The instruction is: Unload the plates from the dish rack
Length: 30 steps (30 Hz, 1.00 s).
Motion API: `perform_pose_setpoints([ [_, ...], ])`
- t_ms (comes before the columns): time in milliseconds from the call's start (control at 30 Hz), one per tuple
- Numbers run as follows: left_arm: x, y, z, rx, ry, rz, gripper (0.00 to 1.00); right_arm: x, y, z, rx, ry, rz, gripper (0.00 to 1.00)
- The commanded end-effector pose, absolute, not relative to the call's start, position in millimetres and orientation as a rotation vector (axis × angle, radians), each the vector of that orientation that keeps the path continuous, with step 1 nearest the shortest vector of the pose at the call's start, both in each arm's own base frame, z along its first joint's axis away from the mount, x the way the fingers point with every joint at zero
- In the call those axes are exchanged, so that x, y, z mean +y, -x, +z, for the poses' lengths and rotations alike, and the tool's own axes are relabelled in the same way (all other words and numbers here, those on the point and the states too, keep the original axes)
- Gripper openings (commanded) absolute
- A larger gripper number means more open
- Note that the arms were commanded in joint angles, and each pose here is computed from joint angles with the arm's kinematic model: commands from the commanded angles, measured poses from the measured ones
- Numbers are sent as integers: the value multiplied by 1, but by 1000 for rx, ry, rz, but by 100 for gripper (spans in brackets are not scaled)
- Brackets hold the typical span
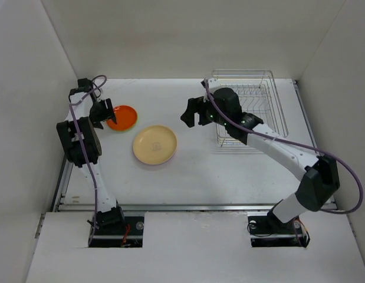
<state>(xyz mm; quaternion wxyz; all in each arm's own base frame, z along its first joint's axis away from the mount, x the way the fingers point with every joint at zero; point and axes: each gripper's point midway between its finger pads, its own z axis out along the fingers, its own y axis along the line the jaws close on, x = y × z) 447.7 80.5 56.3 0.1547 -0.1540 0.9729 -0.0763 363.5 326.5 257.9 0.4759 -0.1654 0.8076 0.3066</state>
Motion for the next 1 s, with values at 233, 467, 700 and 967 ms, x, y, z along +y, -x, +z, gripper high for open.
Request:
perform_pose_setpoints([
  [233,100,-374,205,2511,446,-29,67,204,-309,327,1864,59,488,96],
  [467,132,-282,240,2284,611,391,97,100,-243,333,1817,-195,316,100],
  [700,145,-232,222,2268,759,581,99,67,-192,355,1674,-258,476,100],
  [967,124,-232,216,2240,697,423,99,66,-172,356,1664,-216,545,100],
])
